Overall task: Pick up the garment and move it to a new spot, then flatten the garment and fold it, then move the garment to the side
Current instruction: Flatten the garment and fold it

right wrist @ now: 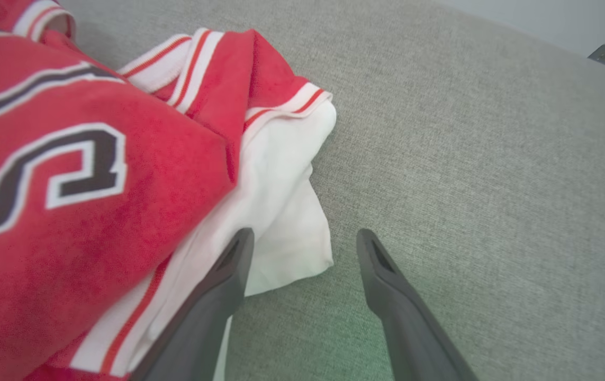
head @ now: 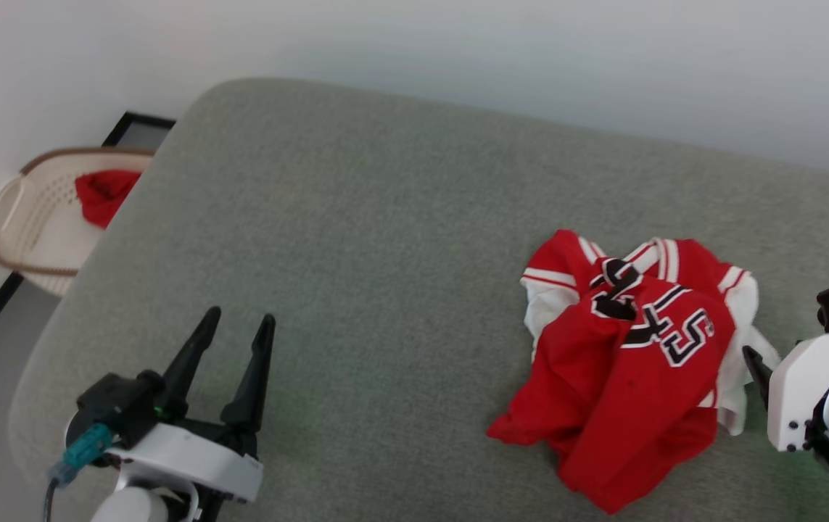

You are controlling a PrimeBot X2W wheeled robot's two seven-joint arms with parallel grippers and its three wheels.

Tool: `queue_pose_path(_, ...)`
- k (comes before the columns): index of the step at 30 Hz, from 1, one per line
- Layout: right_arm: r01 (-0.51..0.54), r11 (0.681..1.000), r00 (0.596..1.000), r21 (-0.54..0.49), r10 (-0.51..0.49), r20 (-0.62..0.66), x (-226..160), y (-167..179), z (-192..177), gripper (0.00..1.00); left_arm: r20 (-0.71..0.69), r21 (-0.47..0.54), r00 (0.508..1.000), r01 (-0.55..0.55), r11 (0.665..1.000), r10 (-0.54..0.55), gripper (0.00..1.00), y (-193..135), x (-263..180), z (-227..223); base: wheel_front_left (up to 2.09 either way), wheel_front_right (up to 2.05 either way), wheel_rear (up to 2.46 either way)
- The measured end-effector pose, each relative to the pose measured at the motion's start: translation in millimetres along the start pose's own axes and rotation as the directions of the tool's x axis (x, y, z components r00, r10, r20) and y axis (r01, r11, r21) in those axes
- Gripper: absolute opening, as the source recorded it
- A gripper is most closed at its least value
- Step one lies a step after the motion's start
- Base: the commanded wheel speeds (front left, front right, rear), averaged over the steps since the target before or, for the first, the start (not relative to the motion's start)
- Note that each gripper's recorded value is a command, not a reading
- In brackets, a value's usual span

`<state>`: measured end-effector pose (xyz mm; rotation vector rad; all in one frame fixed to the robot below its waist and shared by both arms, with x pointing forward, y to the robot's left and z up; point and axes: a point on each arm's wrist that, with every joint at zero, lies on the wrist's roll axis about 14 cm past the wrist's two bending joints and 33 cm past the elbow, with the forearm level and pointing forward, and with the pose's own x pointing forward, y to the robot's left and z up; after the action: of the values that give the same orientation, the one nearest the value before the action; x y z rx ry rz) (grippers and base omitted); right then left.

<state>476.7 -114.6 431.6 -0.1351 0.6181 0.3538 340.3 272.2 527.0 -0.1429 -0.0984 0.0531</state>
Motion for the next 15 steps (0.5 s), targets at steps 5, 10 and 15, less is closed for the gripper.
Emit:
queue_pose_path(5, -0.016, 0.999, 0.994, 0.030, 0.019, -0.104, 21, 3, -14, 1.00, -0.021, -0.001, 1.000, -0.018, 1.000, 0.018, 1.00, 3, 4, -6, 0.00, 0.00, 0.00)
queue_pose_path(10, -0.019, 0.997, 0.982, 0.072, 0.032, -0.184, 36, 5, -24, 1.00, -0.039, 0.000, 0.998, -0.040, 0.999, 0.040, 1.00, 9, 6, -12, 0.00, 0.00, 0.00)
queue_pose_path(15, -0.023, 0.996, 0.976, 0.091, 0.042, -0.216, 42, 7, -26, 0.00, -0.047, -0.001, 0.997, -0.057, 0.998, 0.057, 1.00, 13, 6, -15, 0.00, 0.00, 0.00)
